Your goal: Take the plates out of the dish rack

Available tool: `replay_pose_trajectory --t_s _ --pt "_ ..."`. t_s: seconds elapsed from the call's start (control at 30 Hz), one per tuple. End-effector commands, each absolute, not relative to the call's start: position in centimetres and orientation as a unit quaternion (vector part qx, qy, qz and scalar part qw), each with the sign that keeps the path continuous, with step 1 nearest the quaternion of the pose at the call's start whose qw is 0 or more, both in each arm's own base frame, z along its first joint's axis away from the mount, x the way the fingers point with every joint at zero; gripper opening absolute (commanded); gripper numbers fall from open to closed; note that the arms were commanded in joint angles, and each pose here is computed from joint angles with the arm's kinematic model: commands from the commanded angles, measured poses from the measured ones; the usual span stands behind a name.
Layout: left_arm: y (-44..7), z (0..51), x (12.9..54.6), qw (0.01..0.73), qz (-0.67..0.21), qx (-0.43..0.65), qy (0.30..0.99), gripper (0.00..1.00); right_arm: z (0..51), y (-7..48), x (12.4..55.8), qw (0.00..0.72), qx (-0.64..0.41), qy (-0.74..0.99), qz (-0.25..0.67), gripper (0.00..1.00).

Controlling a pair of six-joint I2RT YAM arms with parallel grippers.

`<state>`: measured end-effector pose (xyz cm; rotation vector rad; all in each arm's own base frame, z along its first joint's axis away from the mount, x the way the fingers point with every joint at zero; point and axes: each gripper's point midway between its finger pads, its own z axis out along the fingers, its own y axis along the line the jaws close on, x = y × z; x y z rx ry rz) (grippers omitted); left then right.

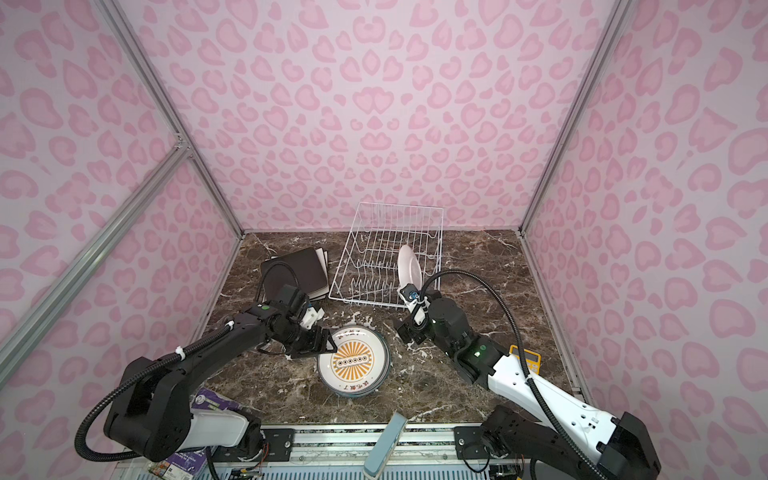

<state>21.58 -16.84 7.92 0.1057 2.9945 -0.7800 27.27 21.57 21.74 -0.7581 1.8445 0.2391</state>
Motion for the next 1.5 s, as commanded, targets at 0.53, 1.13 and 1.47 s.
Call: replay_pose_trajectory --t_s 0.53,1.13,1.47 --pt "-18.5 21.6 28.4 0.221 -0.263 0.079 0.936 0.74 22.3 15.4 26.9 0.562 -0.226 0.795 0.028 0.99" --pt "-30.9 24.9 35.7 0.252 -0.271 0.202 0.907 0.70 22.1 10.4 24.2 0.563 -0.152 0.810 0.062 0.99" --pt "-36.4 21.1 39.0 0.243 -0.254 0.220 0.910 0.68 21.8 11.0 25.3 0.548 -0.156 0.820 0.066 0.99"
